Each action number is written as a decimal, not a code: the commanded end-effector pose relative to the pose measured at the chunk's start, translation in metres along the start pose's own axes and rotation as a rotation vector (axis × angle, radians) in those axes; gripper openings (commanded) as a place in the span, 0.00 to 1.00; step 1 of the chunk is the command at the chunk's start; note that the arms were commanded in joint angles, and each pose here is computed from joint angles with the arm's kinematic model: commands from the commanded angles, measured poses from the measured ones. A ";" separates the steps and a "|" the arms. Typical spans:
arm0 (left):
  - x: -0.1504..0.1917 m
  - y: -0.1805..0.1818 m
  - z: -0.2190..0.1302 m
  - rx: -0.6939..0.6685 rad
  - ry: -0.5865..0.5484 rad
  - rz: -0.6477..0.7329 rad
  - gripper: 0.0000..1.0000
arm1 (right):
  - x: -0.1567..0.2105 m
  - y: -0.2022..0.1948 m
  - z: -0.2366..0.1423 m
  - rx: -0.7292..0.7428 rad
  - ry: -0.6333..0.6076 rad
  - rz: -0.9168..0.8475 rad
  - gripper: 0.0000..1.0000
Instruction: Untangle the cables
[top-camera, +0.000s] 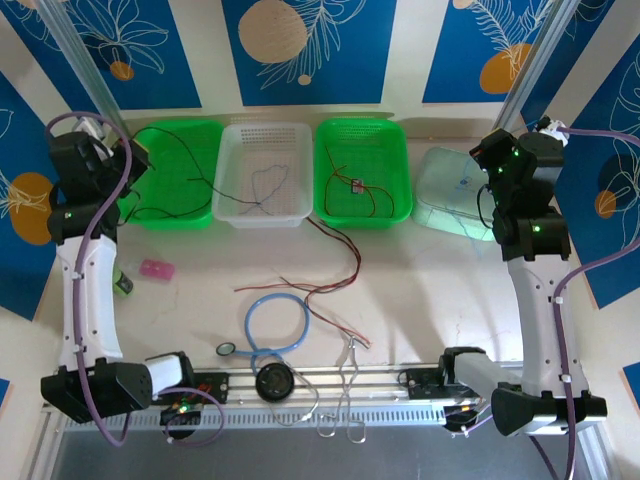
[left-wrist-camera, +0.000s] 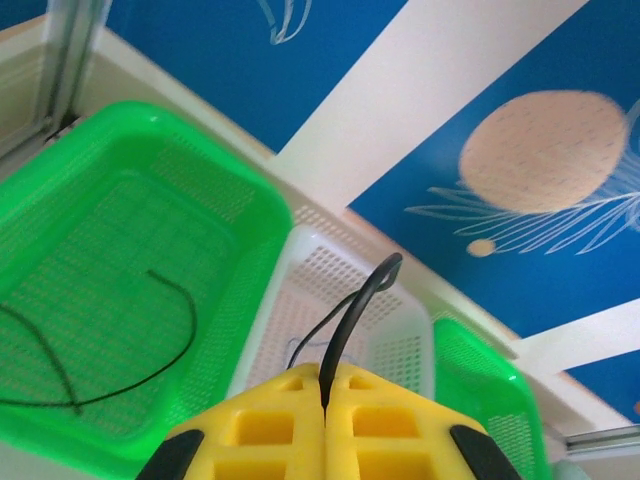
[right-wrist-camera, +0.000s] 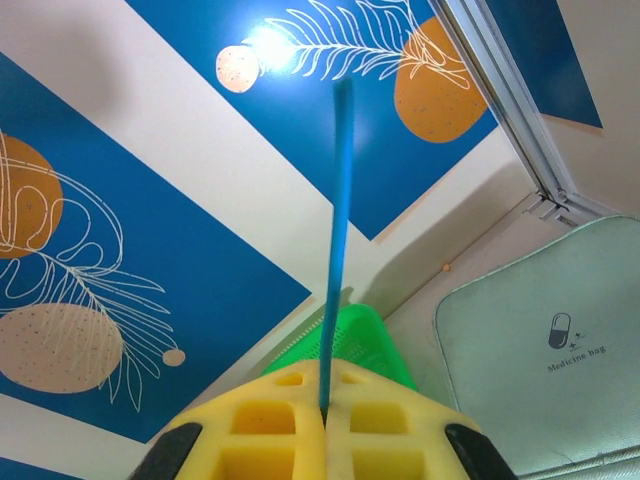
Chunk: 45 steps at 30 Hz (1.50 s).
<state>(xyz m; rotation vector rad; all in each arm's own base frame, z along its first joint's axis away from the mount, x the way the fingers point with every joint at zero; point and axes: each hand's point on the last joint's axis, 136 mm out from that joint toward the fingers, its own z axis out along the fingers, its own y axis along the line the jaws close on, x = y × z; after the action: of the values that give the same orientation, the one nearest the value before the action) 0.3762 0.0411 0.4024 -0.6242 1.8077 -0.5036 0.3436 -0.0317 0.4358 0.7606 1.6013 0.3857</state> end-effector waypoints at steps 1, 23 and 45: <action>-0.045 -0.041 -0.023 0.122 -0.128 0.025 0.00 | -0.009 0.005 -0.010 -0.024 -0.021 0.008 0.00; -0.070 -0.006 0.043 -0.088 -0.115 0.259 0.00 | -0.003 0.001 -0.017 -0.021 0.010 0.019 0.00; 0.181 0.179 0.197 -0.480 0.664 0.100 0.00 | -0.006 -0.009 -0.037 0.002 0.003 0.006 0.00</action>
<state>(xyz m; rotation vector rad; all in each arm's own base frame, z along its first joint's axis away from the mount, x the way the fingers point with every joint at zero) 0.4768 0.0624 0.0963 -0.7049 2.6178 -0.1623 0.3142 -0.0318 0.4391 0.7735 1.6084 0.4112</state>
